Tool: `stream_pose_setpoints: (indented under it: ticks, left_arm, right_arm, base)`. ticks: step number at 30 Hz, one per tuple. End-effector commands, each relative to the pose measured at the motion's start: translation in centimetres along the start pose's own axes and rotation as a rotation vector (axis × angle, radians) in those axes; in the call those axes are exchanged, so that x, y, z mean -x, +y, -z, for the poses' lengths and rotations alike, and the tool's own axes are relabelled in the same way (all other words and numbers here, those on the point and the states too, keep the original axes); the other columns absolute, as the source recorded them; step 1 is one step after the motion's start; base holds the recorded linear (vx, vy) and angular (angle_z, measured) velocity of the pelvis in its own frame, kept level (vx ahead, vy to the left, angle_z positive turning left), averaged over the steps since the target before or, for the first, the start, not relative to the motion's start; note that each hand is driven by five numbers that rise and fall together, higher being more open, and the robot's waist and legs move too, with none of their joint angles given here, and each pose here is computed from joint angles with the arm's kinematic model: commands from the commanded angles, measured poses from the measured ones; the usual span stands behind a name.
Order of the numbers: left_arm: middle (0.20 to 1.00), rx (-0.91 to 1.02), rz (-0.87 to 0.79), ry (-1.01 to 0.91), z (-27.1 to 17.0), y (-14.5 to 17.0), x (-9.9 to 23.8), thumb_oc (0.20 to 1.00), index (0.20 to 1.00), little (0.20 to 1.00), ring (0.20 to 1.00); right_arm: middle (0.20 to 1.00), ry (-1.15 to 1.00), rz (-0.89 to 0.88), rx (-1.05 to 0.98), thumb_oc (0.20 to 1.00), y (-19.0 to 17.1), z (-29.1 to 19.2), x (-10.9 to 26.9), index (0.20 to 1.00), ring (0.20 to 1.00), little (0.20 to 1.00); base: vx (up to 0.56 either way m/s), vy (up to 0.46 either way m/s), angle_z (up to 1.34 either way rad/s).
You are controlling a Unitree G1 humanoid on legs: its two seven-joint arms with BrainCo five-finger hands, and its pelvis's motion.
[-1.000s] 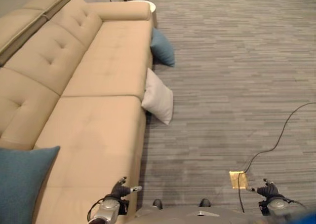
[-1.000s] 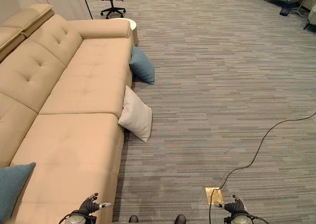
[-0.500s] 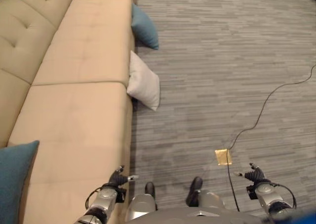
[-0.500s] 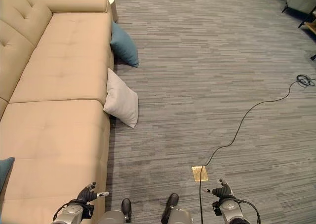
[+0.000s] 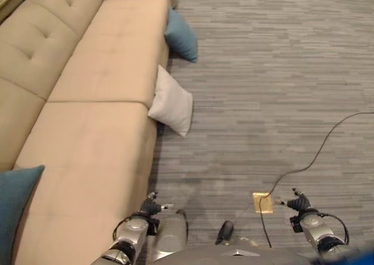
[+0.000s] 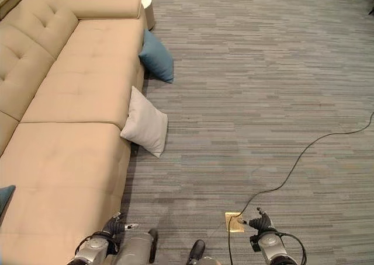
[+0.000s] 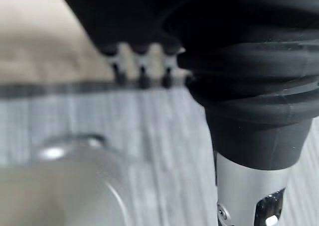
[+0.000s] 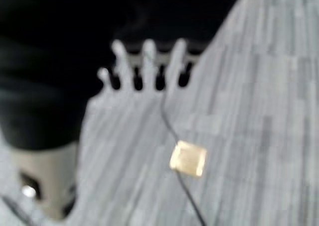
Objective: Pick up all the scattered cushions and arrange them neatly on the sofa.
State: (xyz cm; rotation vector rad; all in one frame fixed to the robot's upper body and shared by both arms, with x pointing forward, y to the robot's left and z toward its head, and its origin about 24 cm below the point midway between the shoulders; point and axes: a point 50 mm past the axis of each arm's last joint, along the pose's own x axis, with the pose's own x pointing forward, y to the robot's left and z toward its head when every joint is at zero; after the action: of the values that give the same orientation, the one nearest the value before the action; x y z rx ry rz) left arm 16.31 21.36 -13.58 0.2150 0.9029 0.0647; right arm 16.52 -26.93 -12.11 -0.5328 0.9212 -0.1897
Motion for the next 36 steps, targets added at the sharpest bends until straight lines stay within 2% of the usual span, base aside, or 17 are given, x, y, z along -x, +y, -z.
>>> stream_pose_setpoints:
  ticks: [1,11,17,23,26,36]
  left_arm:
    - [1.0,0.0,-0.043,-0.024,-0.4,1.3,-0.1,1.0,1.0,1.0,1.0]
    - [1.0,-0.015,-0.119,-0.012,-0.2,4.1,0.2,1.0,1.0,1.0,1.0]
    - [1.0,0.012,-0.096,-0.038,-0.8,3.0,0.0,1.0,1.0,1.0,1.0]
    - [1.0,0.007,-0.088,0.013,0.4,2.0,0.0,1.0,1.0,1.0,1.0]
    - [1.0,0.004,-0.059,-0.022,-0.7,1.4,-0.3,1.0,1.0,1.0,1.0]
    - [1.0,0.022,-0.067,-0.025,-0.8,1.6,-0.3,1.0,1.0,1.0,1.0]
  right_arm:
    - [1.0,-0.031,0.03,0.015,1.0,-0.9,-0.3,-0.1,1.0,1.0,1.0]
    - [1.0,-0.105,-0.06,0.057,1.0,1.7,-2.8,-0.1,1.0,1.0,1.0]
    - [1.0,-0.126,-0.044,0.062,1.0,0.9,-3.5,-0.3,1.0,1.0,1.0]
    - [1.0,-0.087,-0.038,0.082,1.0,0.6,-2.3,-0.2,1.0,1.0,1.0]
    - [1.0,-0.09,-0.032,0.052,1.0,0.4,-2.4,-0.3,1.0,1.0,1.0]
    - [1.0,-0.071,-0.006,0.042,1.0,-0.2,-1.8,-0.3,1.0,1.0,1.0]
  base:
    - [0.3,0.018,-0.28]
    - [0.2,0.084,-0.39]
    - [0.27,0.034,0.18]
    - [0.39,-0.163,0.45]
    - [0.24,-0.247,0.81]
    - [0.2,-0.144,0.32]
